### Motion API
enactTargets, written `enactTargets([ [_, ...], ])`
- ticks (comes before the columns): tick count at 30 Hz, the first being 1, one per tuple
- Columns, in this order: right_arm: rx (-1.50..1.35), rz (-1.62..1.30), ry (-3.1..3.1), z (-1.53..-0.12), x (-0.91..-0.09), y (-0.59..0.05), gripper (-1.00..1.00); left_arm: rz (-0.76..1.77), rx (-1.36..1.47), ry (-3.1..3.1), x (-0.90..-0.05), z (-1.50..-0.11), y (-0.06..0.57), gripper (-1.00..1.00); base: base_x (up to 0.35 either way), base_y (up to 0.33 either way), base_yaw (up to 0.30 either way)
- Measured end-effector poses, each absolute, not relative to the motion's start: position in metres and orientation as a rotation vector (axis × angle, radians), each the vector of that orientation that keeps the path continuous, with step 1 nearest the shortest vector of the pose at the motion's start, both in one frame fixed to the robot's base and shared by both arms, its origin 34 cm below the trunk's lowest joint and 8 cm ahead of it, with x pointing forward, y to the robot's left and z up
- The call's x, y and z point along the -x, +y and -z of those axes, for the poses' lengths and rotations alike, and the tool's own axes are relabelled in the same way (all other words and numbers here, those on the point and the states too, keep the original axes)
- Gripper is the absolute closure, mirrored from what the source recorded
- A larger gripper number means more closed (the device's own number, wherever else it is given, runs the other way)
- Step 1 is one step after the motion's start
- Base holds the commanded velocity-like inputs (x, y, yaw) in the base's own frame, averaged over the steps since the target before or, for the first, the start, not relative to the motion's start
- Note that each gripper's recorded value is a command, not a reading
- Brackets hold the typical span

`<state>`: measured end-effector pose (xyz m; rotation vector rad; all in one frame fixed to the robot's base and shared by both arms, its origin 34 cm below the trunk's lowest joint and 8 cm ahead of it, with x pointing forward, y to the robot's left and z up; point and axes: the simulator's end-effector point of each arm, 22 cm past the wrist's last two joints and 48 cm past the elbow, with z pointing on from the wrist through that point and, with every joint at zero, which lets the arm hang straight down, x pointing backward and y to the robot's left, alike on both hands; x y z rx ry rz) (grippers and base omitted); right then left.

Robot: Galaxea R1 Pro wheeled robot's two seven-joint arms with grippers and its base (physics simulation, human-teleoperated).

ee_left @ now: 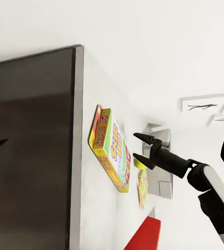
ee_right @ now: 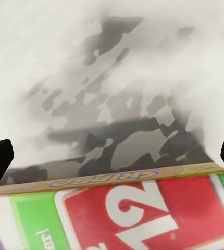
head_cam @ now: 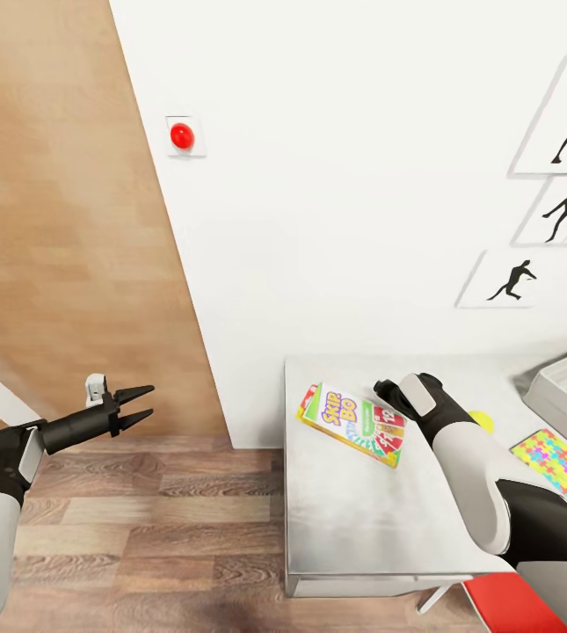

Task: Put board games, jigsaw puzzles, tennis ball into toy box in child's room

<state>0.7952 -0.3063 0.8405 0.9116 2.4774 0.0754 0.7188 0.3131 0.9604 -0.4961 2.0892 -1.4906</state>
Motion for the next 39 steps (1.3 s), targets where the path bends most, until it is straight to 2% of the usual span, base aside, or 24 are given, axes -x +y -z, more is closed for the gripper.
enactTargets([
  [39,-0.910,-0.071,2.483,-0.8373,-0.7944,-0.3067,-1.00,1.491,0.500,2.093,-0.7186,-0.9574,0.3129,-1.00,-0.005,0.006,0.000],
])
